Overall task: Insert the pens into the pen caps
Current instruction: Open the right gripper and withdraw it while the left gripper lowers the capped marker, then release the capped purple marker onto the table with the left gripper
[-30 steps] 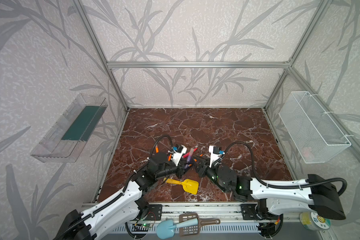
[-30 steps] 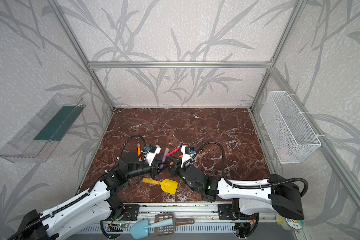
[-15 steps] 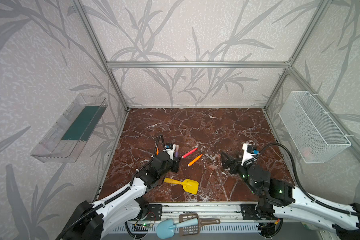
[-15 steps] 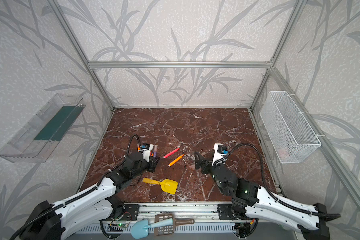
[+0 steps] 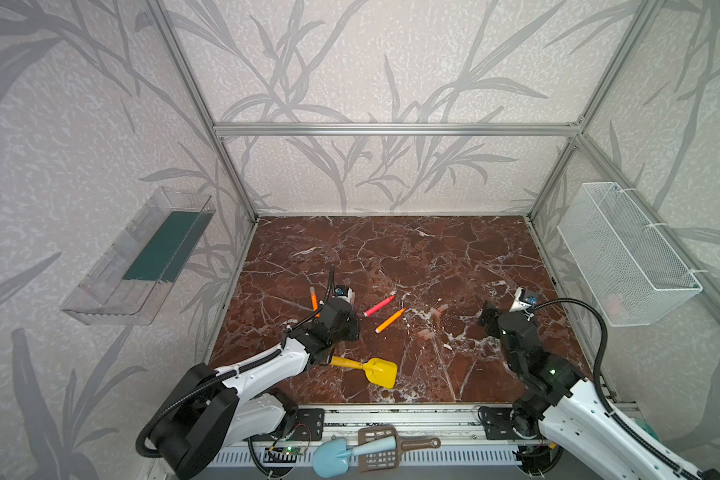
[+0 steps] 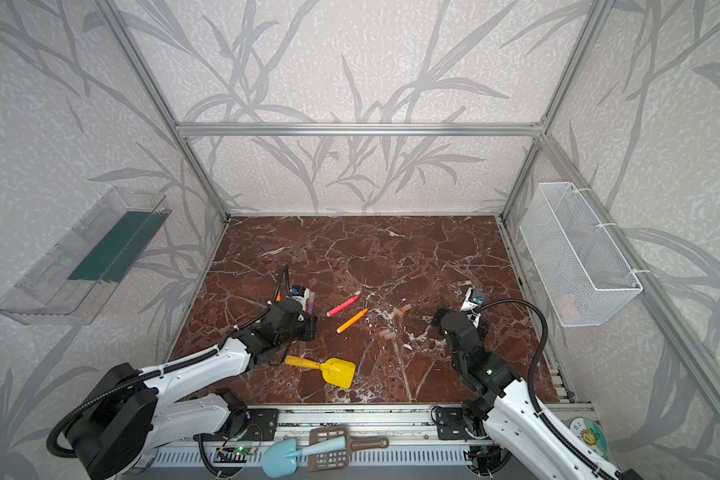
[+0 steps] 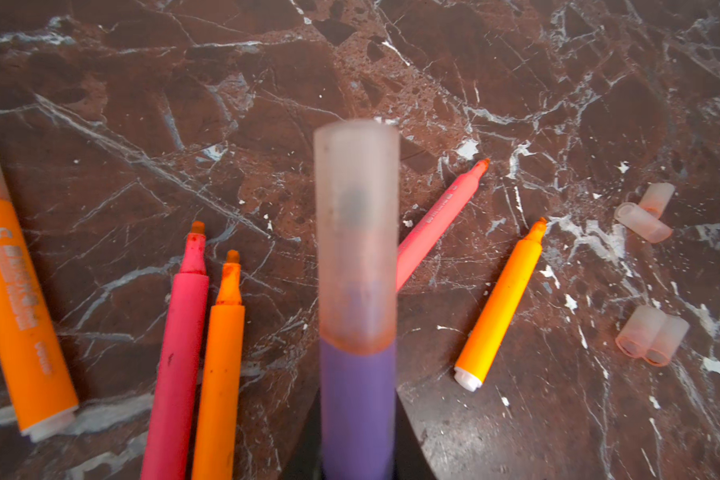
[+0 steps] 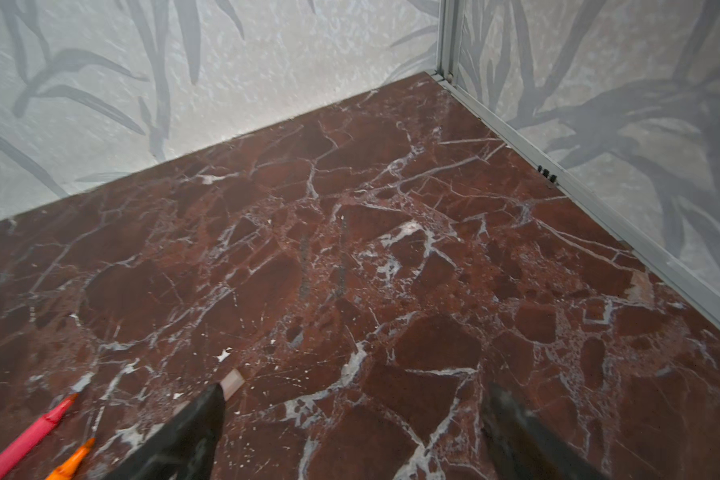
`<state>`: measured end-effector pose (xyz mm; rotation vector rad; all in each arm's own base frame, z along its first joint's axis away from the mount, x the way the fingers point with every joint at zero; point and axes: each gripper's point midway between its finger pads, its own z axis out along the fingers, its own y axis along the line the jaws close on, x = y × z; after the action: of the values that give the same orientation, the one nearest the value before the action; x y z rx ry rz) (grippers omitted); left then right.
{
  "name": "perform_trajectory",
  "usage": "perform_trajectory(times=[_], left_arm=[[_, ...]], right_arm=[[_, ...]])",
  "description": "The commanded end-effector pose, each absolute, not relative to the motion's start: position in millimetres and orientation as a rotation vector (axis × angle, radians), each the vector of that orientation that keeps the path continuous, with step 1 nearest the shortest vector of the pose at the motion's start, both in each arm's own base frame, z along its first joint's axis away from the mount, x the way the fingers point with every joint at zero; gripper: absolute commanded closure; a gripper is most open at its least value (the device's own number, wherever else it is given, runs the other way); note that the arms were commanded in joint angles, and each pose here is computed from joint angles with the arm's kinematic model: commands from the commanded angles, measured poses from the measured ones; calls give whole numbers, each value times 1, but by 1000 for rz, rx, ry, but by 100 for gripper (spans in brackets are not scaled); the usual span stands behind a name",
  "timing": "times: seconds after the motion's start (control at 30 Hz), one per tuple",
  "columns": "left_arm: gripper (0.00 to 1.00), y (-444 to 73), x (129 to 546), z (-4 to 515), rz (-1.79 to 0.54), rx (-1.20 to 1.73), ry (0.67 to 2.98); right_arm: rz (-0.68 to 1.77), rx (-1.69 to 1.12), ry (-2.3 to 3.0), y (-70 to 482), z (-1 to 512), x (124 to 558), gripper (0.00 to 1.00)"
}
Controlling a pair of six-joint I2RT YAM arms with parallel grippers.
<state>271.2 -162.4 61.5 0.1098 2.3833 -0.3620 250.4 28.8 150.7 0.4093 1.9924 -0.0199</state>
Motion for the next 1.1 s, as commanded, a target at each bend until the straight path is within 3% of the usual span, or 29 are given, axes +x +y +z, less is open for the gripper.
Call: perform_trajectory(times=[0.0,0.17,0.4,0.73,1.07], left_arm=[[96,-156,279,58,-292,66,2396],[94,-160,281,42,-272,74,2451],[85,-165,284,31,-248,80,2512],[49,-163,282,37,-243,85,2503],[45,-172,281,74,-324,149,2448]], right_arm=[[-132,409,1971,16,157,257,6],[-159,422,1996,13,146,263,6],[-147,416,2013,15,141,263,6],[-101,427,1979,13,143,256,6],[-92,422,1984,14,142,256,6]])
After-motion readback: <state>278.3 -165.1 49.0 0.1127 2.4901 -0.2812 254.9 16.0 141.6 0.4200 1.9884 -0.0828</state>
